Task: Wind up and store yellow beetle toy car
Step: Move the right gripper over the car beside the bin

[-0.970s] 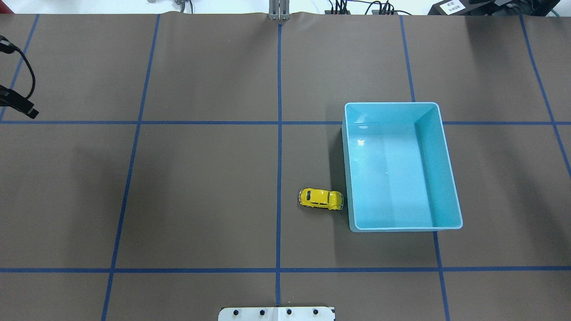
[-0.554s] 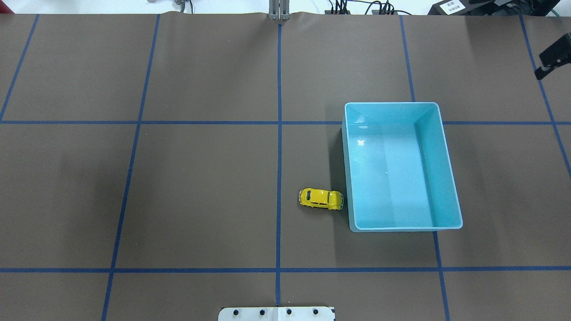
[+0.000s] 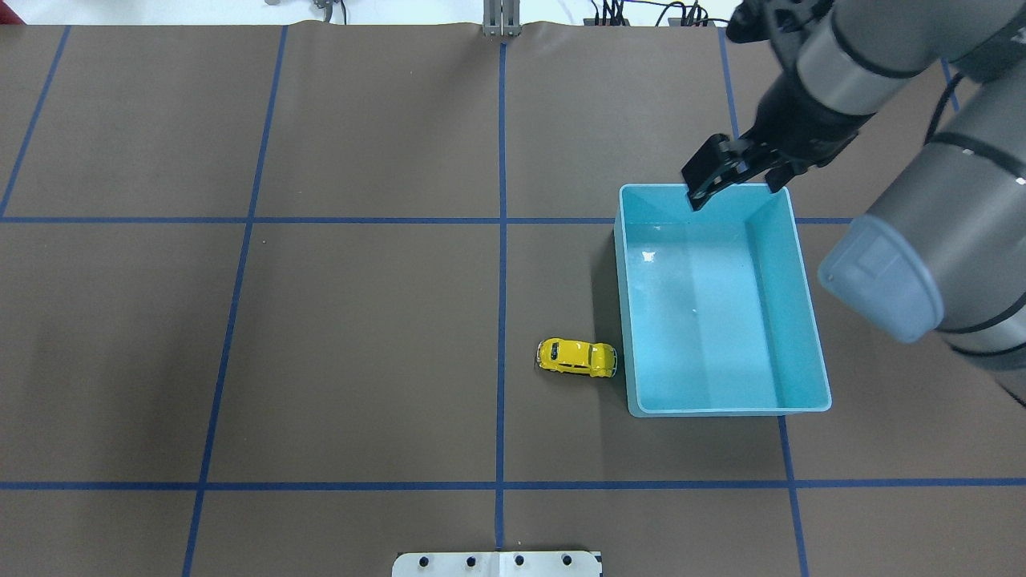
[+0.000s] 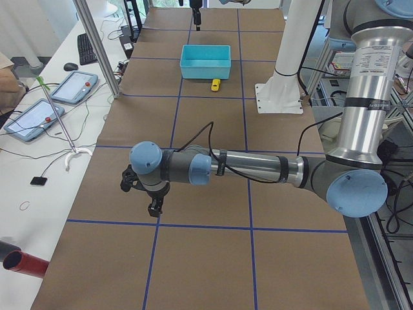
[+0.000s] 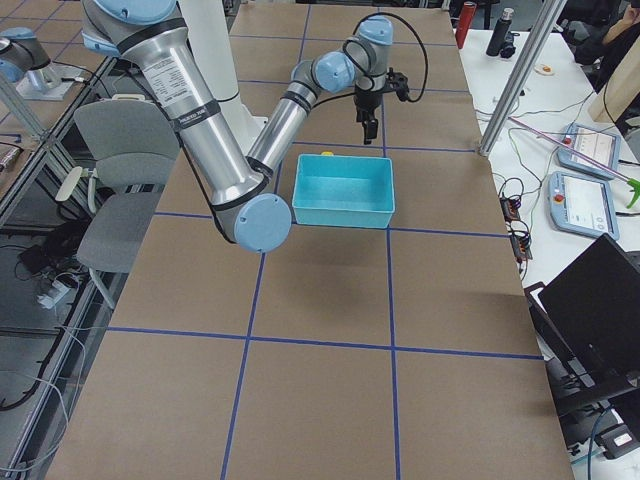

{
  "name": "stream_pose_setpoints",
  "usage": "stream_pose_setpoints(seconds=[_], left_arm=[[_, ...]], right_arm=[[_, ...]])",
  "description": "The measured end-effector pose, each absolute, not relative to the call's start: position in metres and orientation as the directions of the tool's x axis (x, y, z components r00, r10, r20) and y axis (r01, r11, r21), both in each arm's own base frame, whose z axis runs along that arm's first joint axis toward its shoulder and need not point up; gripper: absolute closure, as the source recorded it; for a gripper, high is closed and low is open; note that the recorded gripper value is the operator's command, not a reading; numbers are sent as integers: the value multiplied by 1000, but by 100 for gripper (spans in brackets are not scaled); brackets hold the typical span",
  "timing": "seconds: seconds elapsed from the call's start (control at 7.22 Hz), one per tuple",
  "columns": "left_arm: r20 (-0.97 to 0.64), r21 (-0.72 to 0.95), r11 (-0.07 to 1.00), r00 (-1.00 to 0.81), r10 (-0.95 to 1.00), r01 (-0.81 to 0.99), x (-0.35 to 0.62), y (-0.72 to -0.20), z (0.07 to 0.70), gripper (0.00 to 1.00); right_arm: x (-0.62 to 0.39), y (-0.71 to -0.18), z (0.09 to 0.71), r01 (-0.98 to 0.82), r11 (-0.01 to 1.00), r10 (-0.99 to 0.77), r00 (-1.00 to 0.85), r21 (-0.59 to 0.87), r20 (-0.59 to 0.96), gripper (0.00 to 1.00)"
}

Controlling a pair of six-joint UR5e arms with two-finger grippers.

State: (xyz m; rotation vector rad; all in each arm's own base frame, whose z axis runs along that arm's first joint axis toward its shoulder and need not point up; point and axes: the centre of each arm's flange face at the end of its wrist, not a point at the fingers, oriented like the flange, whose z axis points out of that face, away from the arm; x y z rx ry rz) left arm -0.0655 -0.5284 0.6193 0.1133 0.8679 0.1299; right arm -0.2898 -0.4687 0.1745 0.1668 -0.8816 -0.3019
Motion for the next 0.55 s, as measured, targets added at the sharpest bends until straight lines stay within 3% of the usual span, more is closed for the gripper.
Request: stream_pose_setpoints(seconds=[0.14,0.55], left_arm=[[-736,149,986,658,157,-68,-71,-523,626,0],[-704,144,988,695,147,-63,-79,-517,631,0]], right_arm=[[-320,-445,157,264,887,-462,554,380,692,0],[-409,-412,176,562,447,-889,369,696,273,0]])
